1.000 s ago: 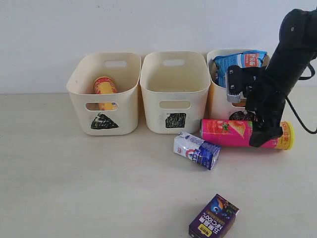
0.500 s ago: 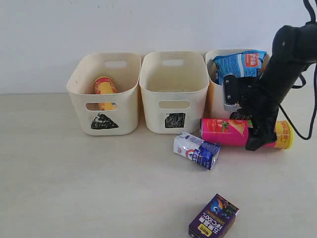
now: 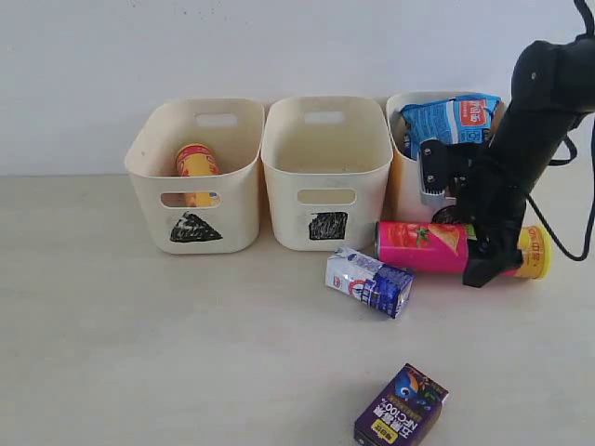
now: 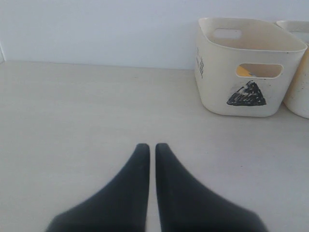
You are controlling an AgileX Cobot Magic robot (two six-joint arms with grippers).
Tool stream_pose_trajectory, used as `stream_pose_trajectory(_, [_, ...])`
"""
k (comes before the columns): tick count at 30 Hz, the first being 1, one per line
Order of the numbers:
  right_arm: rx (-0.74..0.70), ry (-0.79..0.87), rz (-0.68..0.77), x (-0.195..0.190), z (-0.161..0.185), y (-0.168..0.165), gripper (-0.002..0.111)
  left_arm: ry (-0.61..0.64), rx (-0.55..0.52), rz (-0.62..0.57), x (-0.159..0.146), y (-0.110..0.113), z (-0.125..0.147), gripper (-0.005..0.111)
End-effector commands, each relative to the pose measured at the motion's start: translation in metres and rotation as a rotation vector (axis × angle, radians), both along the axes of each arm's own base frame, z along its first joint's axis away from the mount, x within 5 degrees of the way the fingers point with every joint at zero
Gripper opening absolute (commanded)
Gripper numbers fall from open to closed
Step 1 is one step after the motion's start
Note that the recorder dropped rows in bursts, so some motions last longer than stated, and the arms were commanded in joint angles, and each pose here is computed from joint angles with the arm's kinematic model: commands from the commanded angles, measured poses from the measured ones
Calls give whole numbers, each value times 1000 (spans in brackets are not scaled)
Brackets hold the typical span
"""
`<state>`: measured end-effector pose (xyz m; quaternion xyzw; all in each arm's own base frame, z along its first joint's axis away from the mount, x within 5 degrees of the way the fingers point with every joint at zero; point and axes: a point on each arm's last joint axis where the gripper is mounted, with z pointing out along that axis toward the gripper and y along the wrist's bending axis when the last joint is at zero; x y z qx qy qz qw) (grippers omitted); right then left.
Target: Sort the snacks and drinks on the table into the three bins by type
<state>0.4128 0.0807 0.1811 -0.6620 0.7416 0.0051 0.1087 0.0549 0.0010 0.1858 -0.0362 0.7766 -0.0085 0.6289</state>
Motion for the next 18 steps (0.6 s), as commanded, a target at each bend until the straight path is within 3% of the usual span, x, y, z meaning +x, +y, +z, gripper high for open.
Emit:
stream_pose_trajectory(1, [32, 115, -61, -9, -6, 0, 90, -14, -7, -2, 0, 0, 2, 4])
stream_pose_trajectory(10, [60, 209, -97, -18, -2, 3, 84, -14, -7, -2, 0, 0, 2, 4])
stream_pose_trajectory(18, [107, -19, -170, -7, 29, 3, 84, -14, -7, -2, 0, 0, 2, 4])
